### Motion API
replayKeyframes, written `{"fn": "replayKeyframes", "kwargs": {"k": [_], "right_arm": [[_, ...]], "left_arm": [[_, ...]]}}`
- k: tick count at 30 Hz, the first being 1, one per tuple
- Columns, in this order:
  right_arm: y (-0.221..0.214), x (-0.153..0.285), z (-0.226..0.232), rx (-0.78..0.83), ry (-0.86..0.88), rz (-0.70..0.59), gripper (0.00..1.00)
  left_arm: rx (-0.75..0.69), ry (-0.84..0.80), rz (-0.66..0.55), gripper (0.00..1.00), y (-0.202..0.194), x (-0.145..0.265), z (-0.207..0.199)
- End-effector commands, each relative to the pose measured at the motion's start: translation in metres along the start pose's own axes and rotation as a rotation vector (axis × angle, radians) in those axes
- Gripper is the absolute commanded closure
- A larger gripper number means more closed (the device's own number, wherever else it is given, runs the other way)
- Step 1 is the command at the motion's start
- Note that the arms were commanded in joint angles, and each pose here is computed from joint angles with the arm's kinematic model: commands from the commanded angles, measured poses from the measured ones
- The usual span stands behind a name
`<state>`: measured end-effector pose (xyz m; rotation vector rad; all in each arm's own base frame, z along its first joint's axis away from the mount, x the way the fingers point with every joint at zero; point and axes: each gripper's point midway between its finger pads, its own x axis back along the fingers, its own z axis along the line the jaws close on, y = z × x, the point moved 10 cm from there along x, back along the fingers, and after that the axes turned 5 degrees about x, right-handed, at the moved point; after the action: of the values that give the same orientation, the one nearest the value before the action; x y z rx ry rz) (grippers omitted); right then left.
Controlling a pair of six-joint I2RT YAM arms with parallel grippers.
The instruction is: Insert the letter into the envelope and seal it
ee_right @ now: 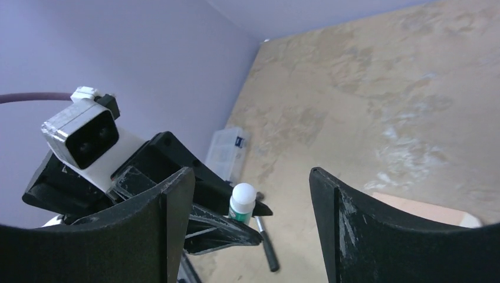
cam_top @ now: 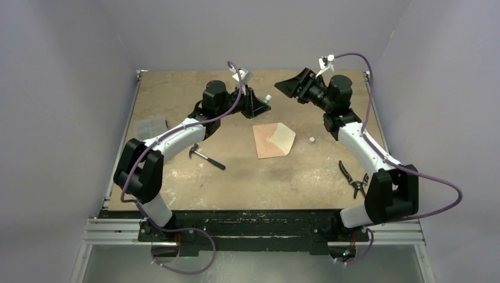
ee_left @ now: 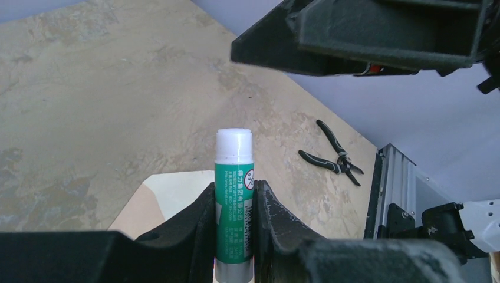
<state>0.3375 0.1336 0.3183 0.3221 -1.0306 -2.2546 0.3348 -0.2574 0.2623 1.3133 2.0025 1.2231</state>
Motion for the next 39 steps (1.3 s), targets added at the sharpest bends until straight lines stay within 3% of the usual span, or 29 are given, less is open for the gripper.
{"fn": "replayKeyframes", "kwargs": {"k": [1, 7, 16, 17, 20, 24, 29, 33, 39], "right_arm": [[0.002, -0.014, 0.022, -0.049, 0.114, 0.042, 0.26], [-0.014, -0.022, 0.03, -0.061, 0.176, 0.102, 0.28], [-0.015, -0.027, 0.035, -0.049, 0.217, 0.126, 0.63], [-0.015, -0.028, 0.037, -0.048, 0.232, 0.137, 0.71], [-0.015, -0.035, 0.044, -0.031, 0.235, 0.179, 0.76], [-0.014, -0.041, 0.046, -0.01, 0.218, 0.193, 0.85], [-0.01, -0.044, 0.045, 0.072, 0.207, 0.193, 0.89], [-0.013, -0.041, 0.041, 0.138, 0.191, 0.242, 0.9], [-0.019, -0.037, 0.035, 0.179, 0.179, 0.283, 0.89]], "left_arm": [[-0.051, -0.102, -0.069, 1.0, 0.025, -0.002, -0.018], [-0.042, -0.118, -0.077, 1.0, 0.027, -0.007, -0.017], [-0.023, -0.095, -0.085, 1.0, 0.028, -0.007, -0.015], [-0.016, -0.087, -0.087, 1.0, 0.028, -0.007, -0.015], [-0.004, -0.077, -0.085, 0.99, 0.033, -0.006, -0.019], [-0.017, -0.066, -0.077, 0.89, 0.036, -0.003, -0.021], [-0.024, -0.084, 0.059, 0.54, 0.037, 0.003, -0.018], [0.011, -0.129, 0.224, 0.49, 0.032, 0.007, -0.011], [0.011, -0.096, 0.23, 0.5, 0.031, 0.015, -0.006]]}}
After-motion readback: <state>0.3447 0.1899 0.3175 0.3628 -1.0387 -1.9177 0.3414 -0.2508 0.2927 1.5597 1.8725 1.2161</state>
